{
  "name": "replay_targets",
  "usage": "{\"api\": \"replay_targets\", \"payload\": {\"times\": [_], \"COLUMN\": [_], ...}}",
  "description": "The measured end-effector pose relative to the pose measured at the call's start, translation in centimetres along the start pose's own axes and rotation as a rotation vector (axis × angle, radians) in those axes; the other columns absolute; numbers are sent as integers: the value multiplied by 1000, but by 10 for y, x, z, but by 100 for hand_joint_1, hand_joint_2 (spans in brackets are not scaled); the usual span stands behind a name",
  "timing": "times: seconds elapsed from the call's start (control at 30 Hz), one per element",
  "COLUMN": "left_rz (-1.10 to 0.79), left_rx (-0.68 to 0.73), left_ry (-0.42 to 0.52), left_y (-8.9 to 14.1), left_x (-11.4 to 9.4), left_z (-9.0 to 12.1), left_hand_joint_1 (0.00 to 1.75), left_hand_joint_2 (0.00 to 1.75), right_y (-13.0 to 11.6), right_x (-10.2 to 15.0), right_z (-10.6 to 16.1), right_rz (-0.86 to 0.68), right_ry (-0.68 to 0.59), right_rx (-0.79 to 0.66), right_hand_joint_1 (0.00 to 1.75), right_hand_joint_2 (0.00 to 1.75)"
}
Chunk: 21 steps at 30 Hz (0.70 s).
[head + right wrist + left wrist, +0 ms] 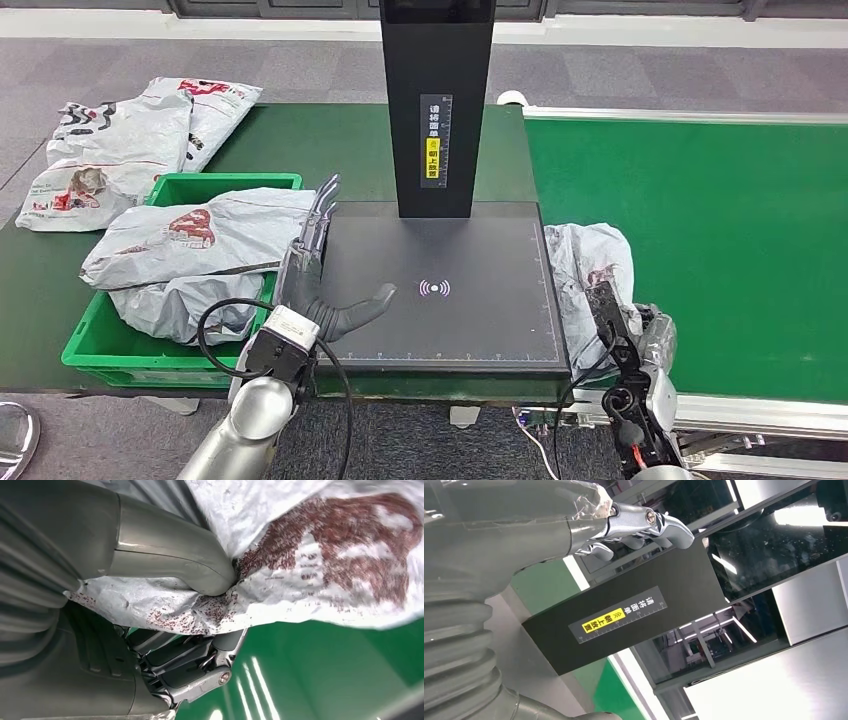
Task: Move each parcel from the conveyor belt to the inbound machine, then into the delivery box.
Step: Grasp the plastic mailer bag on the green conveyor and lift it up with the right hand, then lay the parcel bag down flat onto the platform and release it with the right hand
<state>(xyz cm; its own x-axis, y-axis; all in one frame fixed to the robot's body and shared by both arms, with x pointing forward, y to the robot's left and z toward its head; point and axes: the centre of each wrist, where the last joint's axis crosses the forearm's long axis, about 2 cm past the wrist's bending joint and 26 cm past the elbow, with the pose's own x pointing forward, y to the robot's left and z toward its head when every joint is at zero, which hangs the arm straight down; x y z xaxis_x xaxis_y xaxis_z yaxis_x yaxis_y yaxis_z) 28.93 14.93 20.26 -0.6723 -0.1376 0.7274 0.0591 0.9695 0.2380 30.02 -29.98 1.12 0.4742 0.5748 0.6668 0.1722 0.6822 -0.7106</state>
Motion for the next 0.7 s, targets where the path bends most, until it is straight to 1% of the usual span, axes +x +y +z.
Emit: {"api": "replay_targets", "payload": {"times": [0.1, 0.17, 0.3, 0.47, 0.6, 0.7], "left_rz": [-7, -11, -10, 3, 11, 19], "left_rx": [-1, -3, -3, -2, 1, 3], "left_ry": [-1, -3, -16, -32, -38, -36], "left_y": [0, 0, 0, -1, -3, -4], "left_x": [0, 0, -1, -4, -4, -4], "left_z": [1, 1, 1, 0, -4, -6], "left_hand_joint_1": [0, 0, 0, 0, 0, 0], "left_hand_joint_2": [175, 175, 175, 175, 175, 175], "right_y": [-8, -19, -46, -79, -101, -113], "right_x": [7, 19, 54, 97, 125, 137], "right_z": [1, 1, 10, 33, 50, 58], "right_rz": [-71, -110, -178, -277, -354, -394], "right_ry": [-96, -191, -436, -731, -857, -897], "right_rx": [-122, -235, -420, -610, -731, -790], "right_hand_joint_1": [175, 175, 175, 175, 175, 175], "right_hand_joint_2": [175, 175, 175, 175, 175, 175]}}
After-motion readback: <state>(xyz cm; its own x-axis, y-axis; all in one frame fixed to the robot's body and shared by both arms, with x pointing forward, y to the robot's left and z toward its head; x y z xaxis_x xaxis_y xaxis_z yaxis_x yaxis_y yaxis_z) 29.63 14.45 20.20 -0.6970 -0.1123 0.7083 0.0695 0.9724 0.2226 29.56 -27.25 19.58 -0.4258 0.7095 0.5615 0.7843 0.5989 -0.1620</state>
